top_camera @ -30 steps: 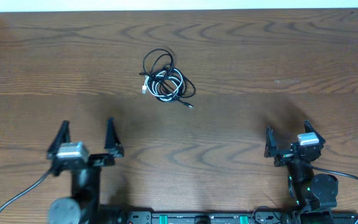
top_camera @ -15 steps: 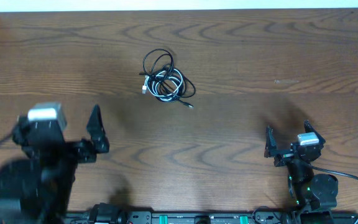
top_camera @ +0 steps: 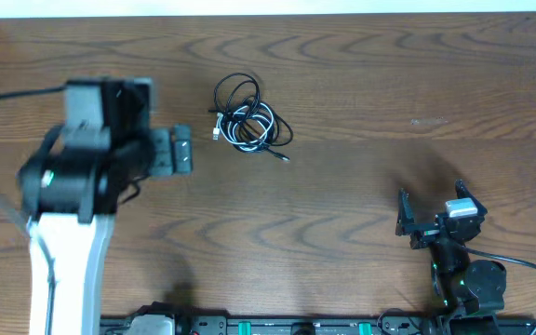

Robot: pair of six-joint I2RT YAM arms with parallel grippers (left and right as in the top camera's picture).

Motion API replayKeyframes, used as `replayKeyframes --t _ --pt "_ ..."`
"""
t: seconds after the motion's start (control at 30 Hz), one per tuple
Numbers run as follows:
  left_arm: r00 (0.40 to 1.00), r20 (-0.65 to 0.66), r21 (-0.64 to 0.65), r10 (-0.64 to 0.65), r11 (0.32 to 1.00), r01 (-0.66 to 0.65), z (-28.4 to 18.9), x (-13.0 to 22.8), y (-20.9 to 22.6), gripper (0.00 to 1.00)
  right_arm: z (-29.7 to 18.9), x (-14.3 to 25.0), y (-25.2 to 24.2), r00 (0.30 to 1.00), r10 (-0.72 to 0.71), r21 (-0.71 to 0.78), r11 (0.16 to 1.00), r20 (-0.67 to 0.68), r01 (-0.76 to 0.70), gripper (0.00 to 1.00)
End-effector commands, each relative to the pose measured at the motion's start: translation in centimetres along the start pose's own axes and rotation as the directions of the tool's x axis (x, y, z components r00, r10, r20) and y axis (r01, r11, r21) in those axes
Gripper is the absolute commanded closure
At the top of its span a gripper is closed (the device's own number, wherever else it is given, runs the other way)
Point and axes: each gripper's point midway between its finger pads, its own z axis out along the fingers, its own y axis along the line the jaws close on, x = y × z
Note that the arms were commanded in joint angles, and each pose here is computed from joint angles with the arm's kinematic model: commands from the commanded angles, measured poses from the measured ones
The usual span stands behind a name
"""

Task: Untangle cables
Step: 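Reach the left gripper forward over the black and white cable bundle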

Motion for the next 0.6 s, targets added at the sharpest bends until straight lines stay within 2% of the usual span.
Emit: replayKeyframes --t 0.0,0.03,0.07,0.13,0.17,0.33,0.53,0.57 --pt "0.997 -0.071 0.136 -0.004 0.991 0.013 1.9 -0.1 -2.3 0.01 0.0 0.1 -0.1 1.000 0.007 0.006 1.000 -0.002 -0.007 0.01" --pt "0.996 -0.089 0.142 -0.005 0.990 0.017 2.7 -0.2 -2.3 0.02 0.0 0.1 -0.1 1.000 0.007 0.006 1.000 -0.002 -0.007 0.01" --pt "0.994 -0.105 0.141 -0.007 0.990 0.022 3.5 -0.3 -2.3 0.21 0.0 0.1 -0.1 1.000 0.007 0.006 1.000 -0.002 -0.007 0.01" --pt "0.988 -0.145 0.130 -0.057 0.989 0.077 5.2 -0.5 -2.2 0.75 0.0 0.1 -0.1 1.000 0.007 0.006 1.000 -0.002 -0.007 0.01" --pt "0.981 -0.169 0.121 -0.094 0.986 0.115 6.0 -0.5 -2.2 0.92 0.0 0.1 -0.1 1.000 0.007 0.006 1.000 -0.002 -0.007 0.01" --pt "0.947 -0.234 0.083 -0.220 0.966 0.245 10.1 -0.9 -2.1 0.92 0.0 0.1 -0.1 1.000 0.006 0.006 1.000 -0.002 -0.006 0.01" --pt "0.959 -0.144 0.111 -0.246 0.959 0.263 14.4 -4.5 -2.3 0.92 0.0 0.1 -0.1 1.000 0.006 0.006 1.000 -0.002 -0.006 0.01" --pt "0.960 -0.128 0.118 -0.251 0.957 0.266 15.0 -5.1 -2.6 0.84 0.0 0.1 -0.1 1.000 0.007 0.006 1.000 -0.002 -0.007 0.01"
